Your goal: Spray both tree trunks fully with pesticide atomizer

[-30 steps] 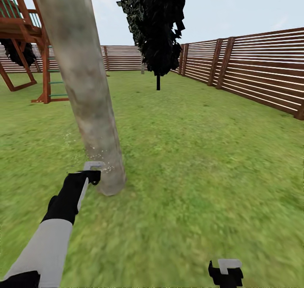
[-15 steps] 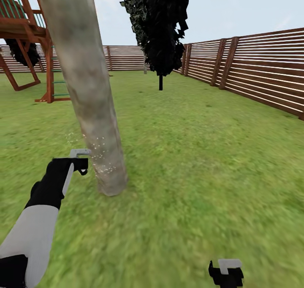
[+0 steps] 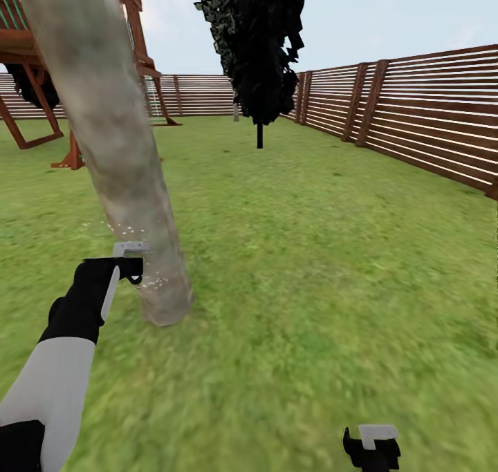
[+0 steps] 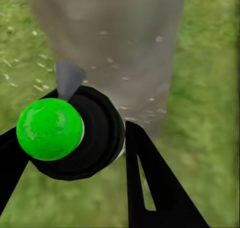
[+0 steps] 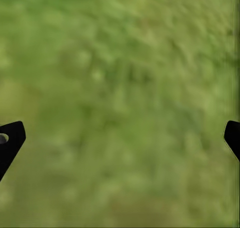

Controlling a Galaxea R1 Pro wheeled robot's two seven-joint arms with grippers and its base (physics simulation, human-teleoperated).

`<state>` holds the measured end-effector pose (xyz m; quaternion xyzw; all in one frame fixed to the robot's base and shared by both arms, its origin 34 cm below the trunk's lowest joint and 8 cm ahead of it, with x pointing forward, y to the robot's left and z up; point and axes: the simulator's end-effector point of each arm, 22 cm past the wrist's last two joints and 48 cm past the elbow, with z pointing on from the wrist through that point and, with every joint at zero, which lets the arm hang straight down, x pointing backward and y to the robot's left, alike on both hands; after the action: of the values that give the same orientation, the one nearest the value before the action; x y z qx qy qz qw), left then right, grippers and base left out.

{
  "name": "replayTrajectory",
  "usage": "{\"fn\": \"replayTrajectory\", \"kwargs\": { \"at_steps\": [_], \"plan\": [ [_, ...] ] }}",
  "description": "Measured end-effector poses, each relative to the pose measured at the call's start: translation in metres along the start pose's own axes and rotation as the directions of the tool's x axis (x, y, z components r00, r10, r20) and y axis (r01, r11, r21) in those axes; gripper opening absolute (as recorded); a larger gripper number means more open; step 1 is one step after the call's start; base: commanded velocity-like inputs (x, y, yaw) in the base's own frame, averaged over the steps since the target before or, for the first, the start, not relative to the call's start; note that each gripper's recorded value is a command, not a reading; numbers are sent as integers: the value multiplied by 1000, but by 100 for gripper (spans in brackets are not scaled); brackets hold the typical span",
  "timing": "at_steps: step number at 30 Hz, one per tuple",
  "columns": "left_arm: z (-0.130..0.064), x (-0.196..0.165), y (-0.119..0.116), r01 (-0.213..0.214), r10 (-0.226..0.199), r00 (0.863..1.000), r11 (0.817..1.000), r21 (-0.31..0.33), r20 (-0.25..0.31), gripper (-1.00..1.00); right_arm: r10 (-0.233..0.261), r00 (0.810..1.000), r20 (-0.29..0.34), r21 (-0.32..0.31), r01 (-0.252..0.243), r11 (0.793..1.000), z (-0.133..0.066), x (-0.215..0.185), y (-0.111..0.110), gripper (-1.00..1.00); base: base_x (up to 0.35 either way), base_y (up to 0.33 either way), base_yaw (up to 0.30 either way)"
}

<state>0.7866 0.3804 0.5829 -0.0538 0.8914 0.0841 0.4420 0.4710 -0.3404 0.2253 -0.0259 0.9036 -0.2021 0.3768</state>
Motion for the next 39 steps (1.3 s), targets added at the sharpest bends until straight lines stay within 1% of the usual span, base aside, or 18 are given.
{"fn": "replayTrajectory", "kwargs": {
  "at_steps": [4, 11, 20, 23, 27, 31, 39],
  "plan": [
    [0, 0, 1, -1, 1, 1000, 1000, -3, 0, -100, -1, 1000, 1, -3, 1, 1000, 0, 0, 1, 100, 30, -274, 0],
    [0, 0, 2, -3, 3, 1000, 1000, -8, 0, -100, 0, 1000, 2, -5, 0, 1000, -1, -1, 4, 100, 139, -270, 11],
    [0, 1, 3, -5, 5, 1000, 1000, -12, -3, -100, 1, 1000, 2, -7, -1, 1000, -1, -1, 5, 100, 153, -266, 246],
    [1, 3, 3, -5, 5, 1000, 1000, -13, -5, -100, 1, 1000, 2, -7, -1, 1000, -1, -1, 5, 100, 166, -256, 48],
    [5, 13, 5, -6, 5, 1000, 1000, -19, -30, -100, 1, 1000, 2, -7, -1, 1000, -1, -1, 5, 100, 157, -256, 3],
    [5, 13, 5, -7, 6, 1000, 1000, -19, -30, -100, 1, 1000, 1, -7, -1, 1000, -1, -1, 5, 100, 128, -256, 28],
    [4, 11, 5, -8, 8, 1000, 1000, -21, -24, -100, 1, 1000, 2, -7, -1, 1000, -1, -1, 5, 100, 121, -256, 260]
  ]
}}
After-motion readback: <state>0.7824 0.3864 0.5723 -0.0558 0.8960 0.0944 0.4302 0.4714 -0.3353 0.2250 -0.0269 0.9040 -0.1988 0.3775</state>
